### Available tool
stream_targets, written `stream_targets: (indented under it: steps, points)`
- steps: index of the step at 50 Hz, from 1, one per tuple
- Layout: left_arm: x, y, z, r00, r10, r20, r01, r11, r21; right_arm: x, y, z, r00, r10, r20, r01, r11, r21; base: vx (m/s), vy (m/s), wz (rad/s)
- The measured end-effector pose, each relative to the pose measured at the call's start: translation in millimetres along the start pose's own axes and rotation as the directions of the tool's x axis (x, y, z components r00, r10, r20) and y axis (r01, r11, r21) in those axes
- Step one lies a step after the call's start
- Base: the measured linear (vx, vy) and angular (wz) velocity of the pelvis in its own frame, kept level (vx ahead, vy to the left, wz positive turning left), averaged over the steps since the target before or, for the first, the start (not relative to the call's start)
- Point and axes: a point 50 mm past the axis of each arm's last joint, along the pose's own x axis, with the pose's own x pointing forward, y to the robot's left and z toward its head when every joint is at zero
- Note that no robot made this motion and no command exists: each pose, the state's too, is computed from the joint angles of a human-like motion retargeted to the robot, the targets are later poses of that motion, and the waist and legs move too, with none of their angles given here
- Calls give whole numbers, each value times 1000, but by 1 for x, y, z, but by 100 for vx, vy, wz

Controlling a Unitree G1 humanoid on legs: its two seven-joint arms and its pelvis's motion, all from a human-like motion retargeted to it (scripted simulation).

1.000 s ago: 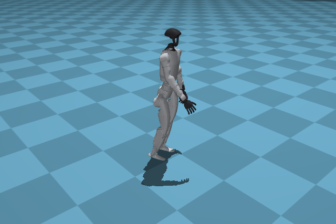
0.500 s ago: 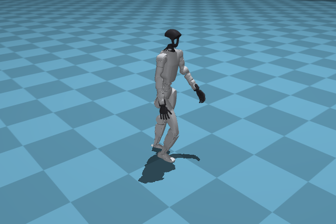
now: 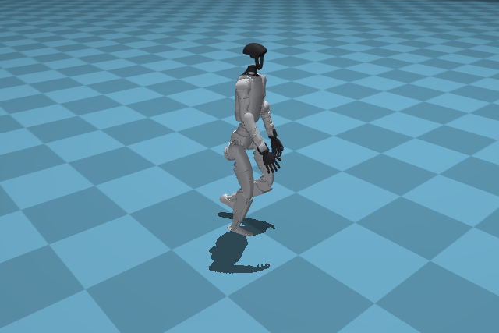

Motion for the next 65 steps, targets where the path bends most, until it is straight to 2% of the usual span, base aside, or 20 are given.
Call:
stream_targets:
  steps: [4, 9, 13, 17, 23, 28, 37, 40, 45, 49, 53, 59, 65]
  points:
    - [-11, -1, -55, 989, 6, -148, -12, 999, -40, 5, -20, 52, 987, -70, 143, 72, 997, -11, 34, 5, -5]
    - [-26, -7, -98, 972, 0, -236, -25, 995, -99, 2, -34, 102, 945, -117, 304, 126, 992, -10, 34, 7, 18]
    - [-32, -12, -111, 966, -6, -260, -27, 992, -121, -2, -31, 120, 925, -106, 366, 124, 992, -27, 35, 10, 34]
    - [-28, -11, -102, 973, 7, -231, -37, 991, -125, 0, -19, 109, 938, -62, 342, 91, 993, -70, 35, 13, 14]
    - [-11, -6, -48, 995, 60, -77, -70, 988, -136, 4, 9, 48, 986, 57, 156, -36, 991, -133, 34, 12, 14]
    - [-2, 10, 31, 979, 138, 148, -112, 979, -172, -3, 21, -14, 994, 101, -33, -103, 991, -79, 32, 10, -10]
    - [-29, 39, 177, 806, 237, 542, -122, 963, -240, -30, 17, -99, 956, 56, -289, -28, 995, 98, 32, 5, -19]
    - [-41, 36, 203, 749, 213, 628, -103, 973, -207, -41, 20, -121, 933, 57, -356, -4, 989, 148, 25, 1, 1]
    - [-42, 23, 206, 736, 140, 662, -61, 988, -142, -55, 31, -143, 907, 86, -413, -1, 980, 201, 18, -2, -2]
    - [-26, 7, 172, 813, 64, 578, -10, 995, -96, -53, 34, -139, 914, 83, -396, 2, 978, 210, 15, -5, 0]
    - [-6, -7, 107, 925, 2, 380, 21, 998, -57, -40, 35, -115, 943, 61, -327, 4, 981, 193, 12, -7, -4]
    - [1, -14, 2, 999, -33, 11, 33, 999, 2, -10, 13, -40, 993, -23, -112, 36, 992, 118, 18, -3, -30]
    - [-15, -9, -72, 979, -21, -203, 14, 999, -37, 4, -25, 45, 982, -144, 121, 132, 986, 100, 29, 3, 3]
